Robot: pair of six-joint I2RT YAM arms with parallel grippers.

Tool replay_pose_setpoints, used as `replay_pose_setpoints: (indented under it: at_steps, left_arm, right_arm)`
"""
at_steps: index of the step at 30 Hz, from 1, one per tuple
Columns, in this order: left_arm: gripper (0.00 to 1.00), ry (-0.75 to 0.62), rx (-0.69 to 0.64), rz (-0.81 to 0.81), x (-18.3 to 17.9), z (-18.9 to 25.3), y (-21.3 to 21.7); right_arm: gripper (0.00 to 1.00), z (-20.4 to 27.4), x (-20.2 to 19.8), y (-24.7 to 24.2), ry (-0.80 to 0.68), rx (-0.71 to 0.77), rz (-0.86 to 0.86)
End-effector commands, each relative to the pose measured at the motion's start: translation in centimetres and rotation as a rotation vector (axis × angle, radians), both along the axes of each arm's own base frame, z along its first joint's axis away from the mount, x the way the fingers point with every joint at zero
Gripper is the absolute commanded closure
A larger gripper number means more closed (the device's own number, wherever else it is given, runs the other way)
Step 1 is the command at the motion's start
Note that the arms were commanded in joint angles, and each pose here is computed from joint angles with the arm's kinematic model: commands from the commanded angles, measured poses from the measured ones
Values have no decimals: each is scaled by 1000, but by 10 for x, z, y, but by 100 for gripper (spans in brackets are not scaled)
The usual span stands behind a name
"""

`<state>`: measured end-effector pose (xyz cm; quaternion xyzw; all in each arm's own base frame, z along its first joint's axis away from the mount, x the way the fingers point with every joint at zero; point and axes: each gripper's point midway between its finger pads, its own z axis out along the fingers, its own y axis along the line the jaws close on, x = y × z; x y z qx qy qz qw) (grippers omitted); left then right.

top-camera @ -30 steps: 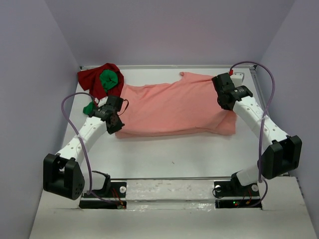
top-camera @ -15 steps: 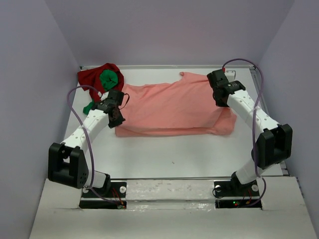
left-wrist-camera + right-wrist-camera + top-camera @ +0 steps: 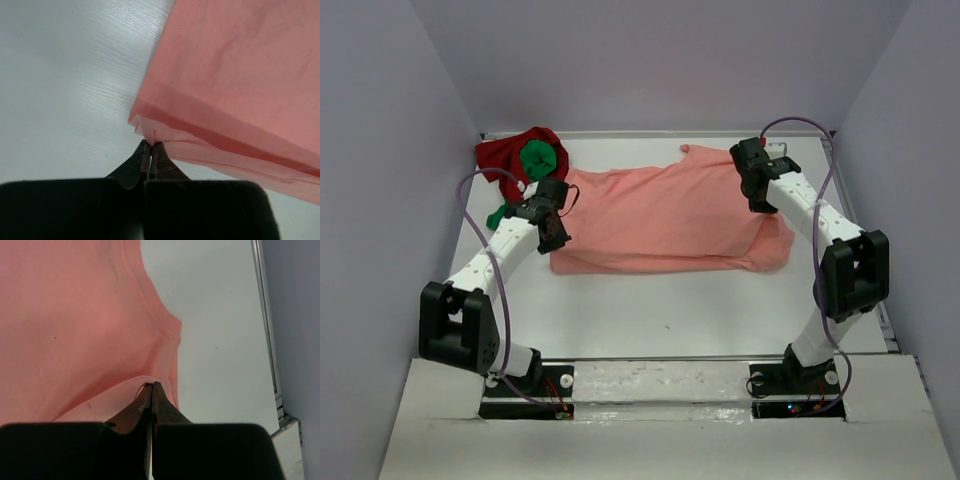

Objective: Fold and stack the t-shirts
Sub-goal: Fold the tshirt

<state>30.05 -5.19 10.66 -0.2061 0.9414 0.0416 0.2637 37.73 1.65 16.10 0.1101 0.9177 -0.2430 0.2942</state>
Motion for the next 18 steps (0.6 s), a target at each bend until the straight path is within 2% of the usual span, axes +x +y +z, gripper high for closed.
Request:
replay_pose_setpoints:
  at_steps: [1, 9, 18]
  left_arm:
    - [100, -27, 35, 6, 13, 5, 7]
    - [100, -49, 66, 6, 32, 15, 11]
    - [100, -62, 99, 10, 60, 27, 12]
  right_arm:
    - [100, 23, 19, -5, -88, 1, -36]
    - [100, 31, 30, -18, -115, -12, -71]
    - [100, 19, 45, -27, -88, -3, -86]
